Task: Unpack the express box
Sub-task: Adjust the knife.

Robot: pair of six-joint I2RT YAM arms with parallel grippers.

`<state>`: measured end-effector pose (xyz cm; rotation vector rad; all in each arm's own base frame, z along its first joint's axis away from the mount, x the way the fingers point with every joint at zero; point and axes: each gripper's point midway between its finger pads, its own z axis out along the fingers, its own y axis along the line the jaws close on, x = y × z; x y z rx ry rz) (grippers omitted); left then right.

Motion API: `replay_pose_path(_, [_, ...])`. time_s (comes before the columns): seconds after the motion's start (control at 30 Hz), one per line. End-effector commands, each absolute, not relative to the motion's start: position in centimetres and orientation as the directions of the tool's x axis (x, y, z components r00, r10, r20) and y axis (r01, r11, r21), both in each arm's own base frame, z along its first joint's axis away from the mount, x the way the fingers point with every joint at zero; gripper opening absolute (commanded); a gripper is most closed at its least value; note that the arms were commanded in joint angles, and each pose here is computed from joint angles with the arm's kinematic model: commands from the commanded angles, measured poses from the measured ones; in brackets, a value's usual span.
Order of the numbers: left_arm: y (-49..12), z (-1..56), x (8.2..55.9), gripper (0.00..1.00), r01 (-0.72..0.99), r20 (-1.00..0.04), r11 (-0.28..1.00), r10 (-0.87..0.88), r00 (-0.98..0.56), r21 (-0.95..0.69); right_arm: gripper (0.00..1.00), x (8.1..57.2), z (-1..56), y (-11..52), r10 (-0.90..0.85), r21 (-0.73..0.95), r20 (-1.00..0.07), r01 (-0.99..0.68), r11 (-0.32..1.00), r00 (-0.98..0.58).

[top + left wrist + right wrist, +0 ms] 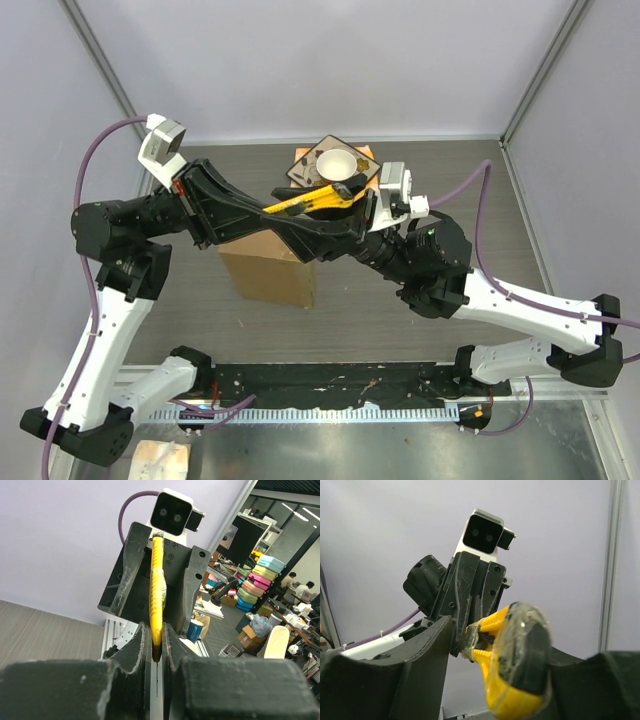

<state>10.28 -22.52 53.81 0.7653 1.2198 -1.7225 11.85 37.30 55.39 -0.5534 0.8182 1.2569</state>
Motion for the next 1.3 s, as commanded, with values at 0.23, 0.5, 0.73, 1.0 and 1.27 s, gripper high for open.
replay_pose_path(0.23, [-22.0, 54.8, 9.2, 0.0, 0.923, -0.862, -0.151, -0.331, -0.385, -0.355, 0.42, 11.3, 59.4, 34.7, 0.714, 0.077, -0.692, -0.973, 0.217, 0.105])
replay_pose_path(0.5, [-21.8, 54.8, 8.8, 0.0, 0.925, -0.864, -0.151, -0.33, -0.381, -0.35, 0.01, 11.4, 59.4, 36.4, 0.712, 0.07, -0.699, -0.983, 0.169, 0.073])
replay_pose_path(0.73, [-21.8, 54.5, 8.6, 0.0, 0.922, -0.863, -0.152, -0.324, -0.387, -0.356, 0.27, 12.0, 59.4, 37.1, 0.713, 0.075, -0.696, -0.98, 0.185, 0.081])
replay_pose_path(1.0, [-21.7, 54.4, 8.4, 0.0, 0.92, -0.864, -0.157, -0.317, -0.39, -0.358, 0.41, 12.4, 59.5, 37.3, 0.724, 0.071, -0.683, -0.976, 0.204, 0.101])
replay_pose_path(1.27, [-21.9, 53.1, 8.0, 0.16, 0.926, -0.893, -0.164, -0.252, -0.372, -0.339, 0.01, 12.5, 59.8, 35.4, 0.703, 0.05, -0.694, -0.963, 0.263, 0.156])
